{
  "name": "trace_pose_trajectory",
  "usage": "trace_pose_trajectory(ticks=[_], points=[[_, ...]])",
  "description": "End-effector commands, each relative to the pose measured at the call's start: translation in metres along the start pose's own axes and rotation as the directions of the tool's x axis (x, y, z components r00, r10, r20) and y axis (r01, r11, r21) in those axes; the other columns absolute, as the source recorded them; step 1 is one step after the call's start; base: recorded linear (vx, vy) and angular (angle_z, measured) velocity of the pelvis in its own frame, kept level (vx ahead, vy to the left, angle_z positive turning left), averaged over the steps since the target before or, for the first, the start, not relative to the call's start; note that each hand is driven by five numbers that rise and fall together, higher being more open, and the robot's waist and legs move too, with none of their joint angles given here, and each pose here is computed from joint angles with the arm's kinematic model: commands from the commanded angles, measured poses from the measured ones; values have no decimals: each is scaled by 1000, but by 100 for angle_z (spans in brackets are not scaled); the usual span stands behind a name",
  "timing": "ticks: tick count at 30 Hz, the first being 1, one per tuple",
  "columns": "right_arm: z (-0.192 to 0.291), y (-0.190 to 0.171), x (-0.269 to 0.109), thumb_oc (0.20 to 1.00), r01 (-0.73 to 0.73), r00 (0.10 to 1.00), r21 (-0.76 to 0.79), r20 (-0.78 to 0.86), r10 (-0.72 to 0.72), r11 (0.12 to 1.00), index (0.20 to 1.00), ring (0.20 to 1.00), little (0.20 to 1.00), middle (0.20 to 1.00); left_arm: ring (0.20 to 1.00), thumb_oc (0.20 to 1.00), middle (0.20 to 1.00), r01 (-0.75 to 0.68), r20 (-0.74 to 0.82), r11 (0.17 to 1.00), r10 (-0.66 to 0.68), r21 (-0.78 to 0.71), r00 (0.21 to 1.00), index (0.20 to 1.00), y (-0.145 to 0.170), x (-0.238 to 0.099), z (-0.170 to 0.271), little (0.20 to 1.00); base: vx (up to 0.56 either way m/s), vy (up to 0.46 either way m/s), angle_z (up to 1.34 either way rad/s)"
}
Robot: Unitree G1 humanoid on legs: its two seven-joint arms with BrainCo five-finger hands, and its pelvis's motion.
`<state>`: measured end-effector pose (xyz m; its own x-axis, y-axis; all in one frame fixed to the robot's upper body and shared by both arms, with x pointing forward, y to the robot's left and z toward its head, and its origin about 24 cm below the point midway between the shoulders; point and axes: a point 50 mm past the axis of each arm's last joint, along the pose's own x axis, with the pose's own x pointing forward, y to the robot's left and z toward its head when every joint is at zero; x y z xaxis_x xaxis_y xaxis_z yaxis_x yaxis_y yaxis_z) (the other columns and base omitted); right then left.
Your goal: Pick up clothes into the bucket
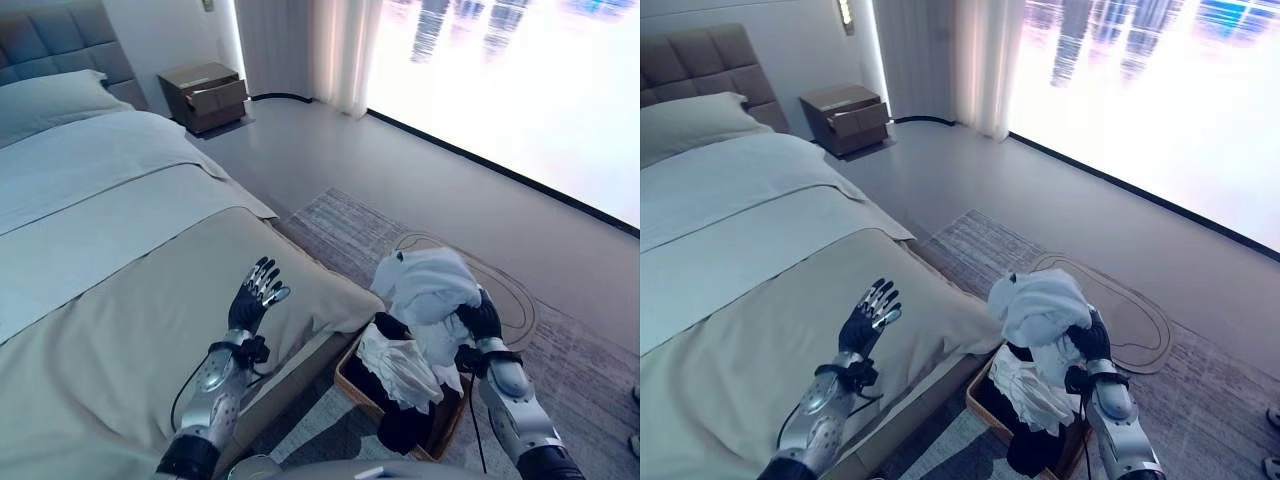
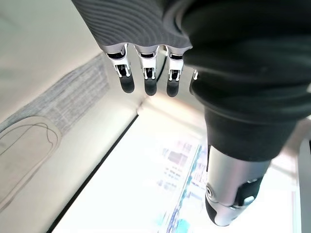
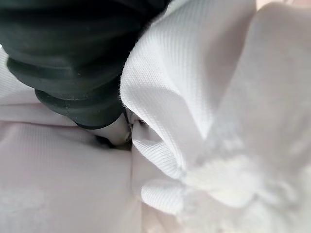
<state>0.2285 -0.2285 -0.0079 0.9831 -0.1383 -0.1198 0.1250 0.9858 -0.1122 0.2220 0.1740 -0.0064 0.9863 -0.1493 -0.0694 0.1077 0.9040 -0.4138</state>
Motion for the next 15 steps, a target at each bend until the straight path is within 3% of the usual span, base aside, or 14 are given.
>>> trace_pose_trajectory(ticks=[1,9,15], points=[[62,-7,38,200,63,963,81,258,-82,995,200,200,200,200,1000,1000,1000,129,159,990,-135,50,978,1000,-11,12,40,1000,-9,-51,20],[87,-5,49,200,95,928,125,348,-134,988,200,200,200,200,1000,1000,1000,75,110,995,-82,70,991,1000,12,-10,34,1000,59,144,-17],[115,-10,58,200,123,886,119,435,-163,985,200,200,200,200,1000,1000,1000,144,154,977,-169,159,974,1000,0,3,51,1000,-62,84,-37]])
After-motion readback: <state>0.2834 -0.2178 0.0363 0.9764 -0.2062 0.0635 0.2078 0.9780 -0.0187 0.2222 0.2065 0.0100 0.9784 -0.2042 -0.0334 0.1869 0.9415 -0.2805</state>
